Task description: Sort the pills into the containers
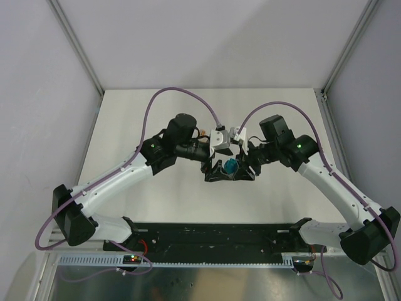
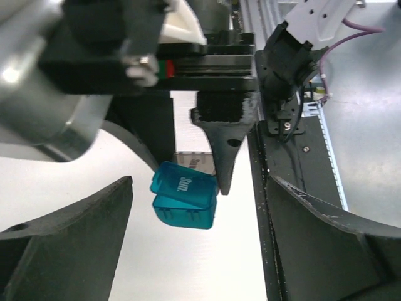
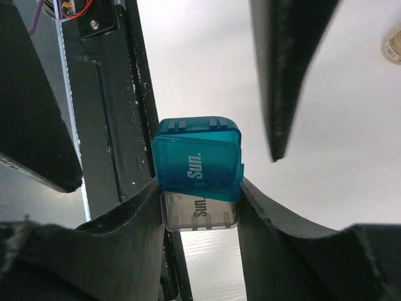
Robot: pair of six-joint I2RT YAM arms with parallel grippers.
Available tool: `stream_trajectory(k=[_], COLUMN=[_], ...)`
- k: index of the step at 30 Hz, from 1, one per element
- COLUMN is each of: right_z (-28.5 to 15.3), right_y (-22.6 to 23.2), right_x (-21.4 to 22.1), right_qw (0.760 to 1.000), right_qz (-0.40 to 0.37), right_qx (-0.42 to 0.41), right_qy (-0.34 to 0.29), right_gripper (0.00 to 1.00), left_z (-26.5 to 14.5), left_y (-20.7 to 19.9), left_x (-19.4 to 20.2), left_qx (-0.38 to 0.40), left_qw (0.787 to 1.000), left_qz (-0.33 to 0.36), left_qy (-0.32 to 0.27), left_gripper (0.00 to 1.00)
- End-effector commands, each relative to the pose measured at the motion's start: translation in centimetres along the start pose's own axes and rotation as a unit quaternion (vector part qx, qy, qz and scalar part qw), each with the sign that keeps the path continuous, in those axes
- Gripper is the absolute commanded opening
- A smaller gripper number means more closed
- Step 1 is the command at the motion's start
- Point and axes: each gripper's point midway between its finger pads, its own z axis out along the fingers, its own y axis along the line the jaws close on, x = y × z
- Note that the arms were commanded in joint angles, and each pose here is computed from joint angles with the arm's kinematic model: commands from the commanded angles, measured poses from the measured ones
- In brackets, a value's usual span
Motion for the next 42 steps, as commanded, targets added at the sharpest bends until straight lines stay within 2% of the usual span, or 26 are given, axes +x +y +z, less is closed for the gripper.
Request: stream_trajectory(k=[1, 8, 20, 28, 34, 38, 42], right_z=[-0.5, -0.7, -1.0, -1.4, -1.7, -1.8, -1.7], right_y=[-0.2, -0.6, -1.3, -1.6, -1.5, -1.3, -0.8], right_x=[-0.3, -0.6, -0.5, -0.7, -0.7, -0.5, -0.4], right_qw=[1.0, 1.0, 0.999, 0.999, 0.999, 0.999, 0.999], right_qz=[-0.002, 0.003, 0.011, 0.015, 0.013, 0.007, -0.003], right_qx=[0.009, 0.018, 0.031, 0.037, 0.037, 0.034, 0.03], right_qy=[-0.009, -0.016, -0.018, -0.026, -0.027, -0.024, -0.019], right_gripper=[0.0, 0.0, 0.0, 0.0, 0.0, 0.0, 0.0], left_z=[0.0, 0.0, -0.4, 0.7, 0.7, 0.7, 0.9], left_y=[-1.9, -2.8, -4.5, -6.1, -6.1, -5.3, -3.7], left_x=[-1.6, -0.9, -1.3, 0.5, 0.5, 0.5, 0.6], left_qx=[0.043, 0.06, 0.084, 0.108, 0.104, 0.082, 0.042], left_qw=[0.999, 0.998, 0.996, 0.994, 0.995, 0.996, 0.999], left_qz=[0.006, -0.002, 0.005, 0.004, 0.009, 0.02, 0.033], left_qy=[-0.024, -0.021, -0.029, -0.011, -0.011, -0.008, 0.001], left_gripper=[0.87, 0.71, 0.63, 0.51, 0.45, 0.47, 0.61])
